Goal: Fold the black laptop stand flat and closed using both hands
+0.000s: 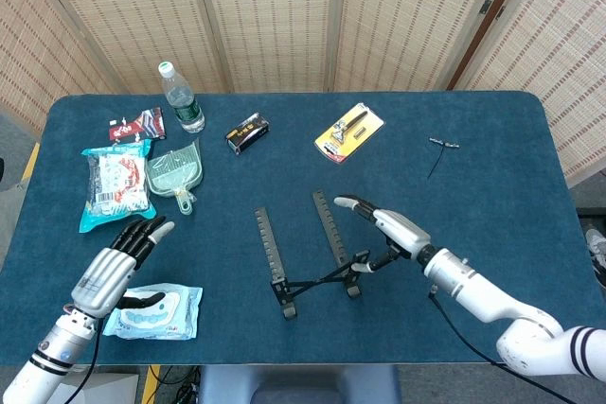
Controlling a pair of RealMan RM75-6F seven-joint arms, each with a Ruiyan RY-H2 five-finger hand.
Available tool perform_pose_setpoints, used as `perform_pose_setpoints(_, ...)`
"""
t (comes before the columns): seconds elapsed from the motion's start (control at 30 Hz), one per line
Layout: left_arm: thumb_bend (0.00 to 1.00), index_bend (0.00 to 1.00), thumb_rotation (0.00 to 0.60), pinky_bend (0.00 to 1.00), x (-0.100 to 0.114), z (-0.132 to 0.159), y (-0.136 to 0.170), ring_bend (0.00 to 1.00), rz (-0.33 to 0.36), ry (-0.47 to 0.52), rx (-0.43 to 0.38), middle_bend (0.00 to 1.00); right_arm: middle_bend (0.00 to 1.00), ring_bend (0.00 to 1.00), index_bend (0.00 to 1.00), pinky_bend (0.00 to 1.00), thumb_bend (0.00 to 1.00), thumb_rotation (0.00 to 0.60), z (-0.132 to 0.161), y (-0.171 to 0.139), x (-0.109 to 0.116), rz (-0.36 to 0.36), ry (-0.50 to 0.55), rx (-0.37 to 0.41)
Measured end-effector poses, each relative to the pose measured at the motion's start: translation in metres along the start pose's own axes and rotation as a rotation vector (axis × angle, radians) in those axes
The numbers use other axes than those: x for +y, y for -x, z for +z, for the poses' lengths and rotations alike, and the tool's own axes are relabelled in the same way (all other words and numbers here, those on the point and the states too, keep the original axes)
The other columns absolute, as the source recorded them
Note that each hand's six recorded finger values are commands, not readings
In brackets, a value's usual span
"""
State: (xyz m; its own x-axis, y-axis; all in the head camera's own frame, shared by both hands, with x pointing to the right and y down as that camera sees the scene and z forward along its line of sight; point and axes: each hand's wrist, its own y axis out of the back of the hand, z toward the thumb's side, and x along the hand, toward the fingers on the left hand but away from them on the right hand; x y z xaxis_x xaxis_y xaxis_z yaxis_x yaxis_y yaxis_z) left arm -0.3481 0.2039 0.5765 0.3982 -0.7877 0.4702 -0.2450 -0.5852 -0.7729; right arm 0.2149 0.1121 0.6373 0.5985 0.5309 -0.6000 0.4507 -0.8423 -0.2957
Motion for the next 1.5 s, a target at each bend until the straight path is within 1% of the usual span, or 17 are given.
perform_pose_setpoints(0.1,0.13,0.0,0.6,0.0,0.003,-0.004,0.002,0.0,0.01,-0.001,0.013,0.0,0.0,0.0,0.0,0.02,0.06,0.6,0.0,0.018,0.0,-0.055,-0.008,-0.003)
perform_pose_setpoints(0.2,0.13,0.0,0.6,0.0,0.005,-0.007,0.003,0.0,0.012,-0.009,0.019,0.0,0.0,0.0,0.0,0.0,0.06,0.6,0.004,0.032,0.005,-0.134,-0.035,0.013)
perform_pose_setpoints(0.23,0.13,0.0,0.6,0.0,0.006,-0.007,0.003,0.0,0.012,-0.012,0.019,0.0,0.0,0.0,0.0,0.0,0.06,0.6,0.007,0.034,0.009,-0.172,-0.044,0.026)
perform_pose_setpoints(0.37,0.13,0.0,0.6,0.0,0.007,-0.009,0.001,0.0,0.009,-0.023,0.019,0.0,0.0,0.0,0.0,0.0,0.06,0.6,0.014,0.031,0.023,-0.288,-0.076,0.066)
perform_pose_setpoints(0.47,0.13,0.0,0.6,0.0,0.005,-0.011,-0.004,0.0,0.0,-0.035,0.016,0.0,0.0,0.0,0.0,0.0,0.06,0.6,0.016,0.022,0.029,-0.328,-0.12,0.093)
perform_pose_setpoints(0.57,0.13,0.0,0.6,0.0,0.003,-0.011,-0.011,0.0,-0.013,-0.056,0.006,0.0,0.0,0.0,0.0,0.0,0.07,0.6,0.016,0.011,0.034,-0.341,-0.199,0.114)
perform_pose_setpoints(0.7,0.13,0.0,0.6,0.0,-0.002,-0.01,-0.028,0.0,-0.038,-0.12,-0.019,0.0,0.0,0.0,0.0,0.0,0.06,0.6,0.014,-0.006,0.037,-0.342,-0.322,0.137)
perform_pose_setpoints(0.8,0.13,0.0,0.6,0.0,-0.007,-0.006,-0.043,0.0,-0.057,-0.153,-0.044,0.0,0.0,0.0,0.0,0.0,0.03,0.6,0.012,-0.018,0.037,-0.333,-0.424,0.152)
perform_pose_setpoints(0.87,0.13,0.0,0.6,0.0,-0.011,-0.002,-0.052,0.0,-0.069,-0.168,-0.062,0.0,0.0,0.0,0.0,0.0,0.0,0.6,0.011,-0.025,0.036,-0.335,-0.513,0.164)
perform_pose_setpoints(0.93,0.13,0.0,0.6,0.0,-0.017,0.003,-0.063,0.0,-0.084,-0.178,-0.078,0.0,0.0,0.0,0.0,0.0,0.0,0.6,0.011,-0.033,0.033,-0.336,-0.61,0.182)
perform_pose_setpoints(1.03,0.13,0.0,0.6,0.0,-0.025,0.009,-0.078,0.0,-0.11,-0.184,-0.097,0.0,0.0,0.0,0.0,0.0,0.0,0.6,0.009,-0.045,0.025,-0.325,-0.72,0.207)
perform_pose_setpoints(1.13,0.13,0.0,0.6,0.0,-0.036,0.017,-0.093,0.0,-0.137,-0.189,-0.115,0.0,0.0,0.0,0.0,0.0,0.0,0.6,0.004,-0.057,0.017,-0.317,-0.785,0.216)
perform_pose_setpoints(1.23,0.13,0.0,0.6,0.0,-0.048,0.023,-0.109,0.0,-0.161,-0.195,-0.126,0.0,0.0,0.0,0.0,0.0,0.0,0.6,-0.003,-0.064,0.011,-0.318,-0.823,0.213)
perform_pose_setpoints(1.5,0.13,0.0,0.6,0.0,-0.068,0.041,-0.139,0.0,-0.183,-0.175,-0.135,0.0,0.0,0.0,0.0,0.0,0.0,0.6,-0.023,-0.068,-0.009,-0.283,-0.946,0.19)
